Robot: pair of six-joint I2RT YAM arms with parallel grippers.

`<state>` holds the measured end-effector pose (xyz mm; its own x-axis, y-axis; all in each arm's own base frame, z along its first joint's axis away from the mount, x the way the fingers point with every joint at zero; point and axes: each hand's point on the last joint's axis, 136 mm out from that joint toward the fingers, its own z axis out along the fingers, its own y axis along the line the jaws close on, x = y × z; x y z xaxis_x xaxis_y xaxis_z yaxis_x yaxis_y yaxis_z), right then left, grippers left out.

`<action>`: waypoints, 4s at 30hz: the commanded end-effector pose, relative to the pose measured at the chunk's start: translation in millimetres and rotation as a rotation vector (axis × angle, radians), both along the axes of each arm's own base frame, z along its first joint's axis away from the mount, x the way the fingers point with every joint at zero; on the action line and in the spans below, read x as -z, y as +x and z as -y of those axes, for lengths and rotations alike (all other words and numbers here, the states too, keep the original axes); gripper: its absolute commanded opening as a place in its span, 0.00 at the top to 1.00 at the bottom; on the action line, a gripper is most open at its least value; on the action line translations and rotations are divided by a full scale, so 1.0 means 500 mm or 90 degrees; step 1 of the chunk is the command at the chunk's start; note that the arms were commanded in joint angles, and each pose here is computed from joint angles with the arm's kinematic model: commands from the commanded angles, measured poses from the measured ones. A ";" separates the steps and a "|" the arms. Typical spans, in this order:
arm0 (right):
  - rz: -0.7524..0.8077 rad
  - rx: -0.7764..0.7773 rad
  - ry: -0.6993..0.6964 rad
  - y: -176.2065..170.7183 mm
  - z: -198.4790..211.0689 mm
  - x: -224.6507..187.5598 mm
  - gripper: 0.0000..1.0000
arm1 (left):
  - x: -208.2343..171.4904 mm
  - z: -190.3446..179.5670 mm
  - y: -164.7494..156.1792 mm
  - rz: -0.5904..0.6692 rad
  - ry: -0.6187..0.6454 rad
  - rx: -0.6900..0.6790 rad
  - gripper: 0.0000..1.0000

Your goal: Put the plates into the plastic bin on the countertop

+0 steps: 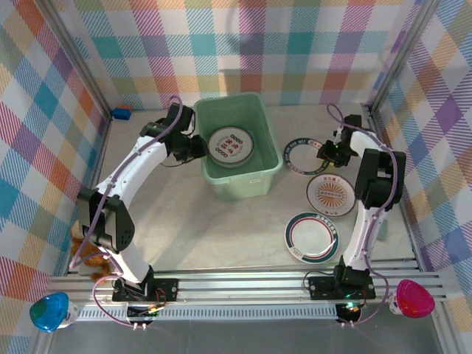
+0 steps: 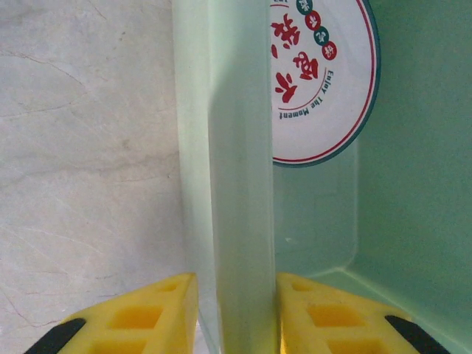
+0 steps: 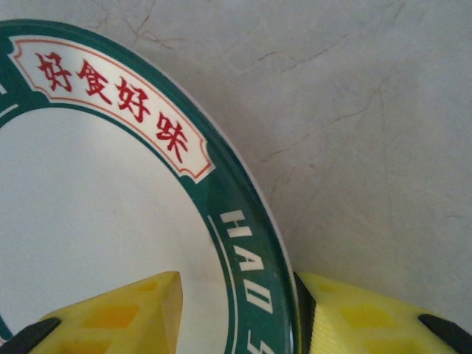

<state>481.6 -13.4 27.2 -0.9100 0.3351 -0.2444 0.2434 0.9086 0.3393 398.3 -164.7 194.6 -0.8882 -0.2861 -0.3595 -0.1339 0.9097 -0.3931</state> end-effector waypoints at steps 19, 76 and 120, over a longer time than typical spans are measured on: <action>-0.012 -0.017 0.010 -0.019 -0.005 0.024 0.87 | -0.029 -0.002 -0.004 0.017 -0.032 -0.021 0.68; 0.314 -0.106 0.104 -0.062 -0.477 -0.508 1.00 | -0.104 -0.067 -0.050 0.157 -0.047 0.004 0.42; 0.054 0.264 0.063 -0.057 -0.636 -0.262 1.00 | -0.043 -0.094 -0.026 0.113 -0.032 0.008 0.41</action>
<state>461.8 294.0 156.1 -0.6896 0.6590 -0.3003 0.5096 0.7361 0.4455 385.4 -120.8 211.7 -0.8246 -0.3046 -0.4768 -0.0671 0.8894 -0.4521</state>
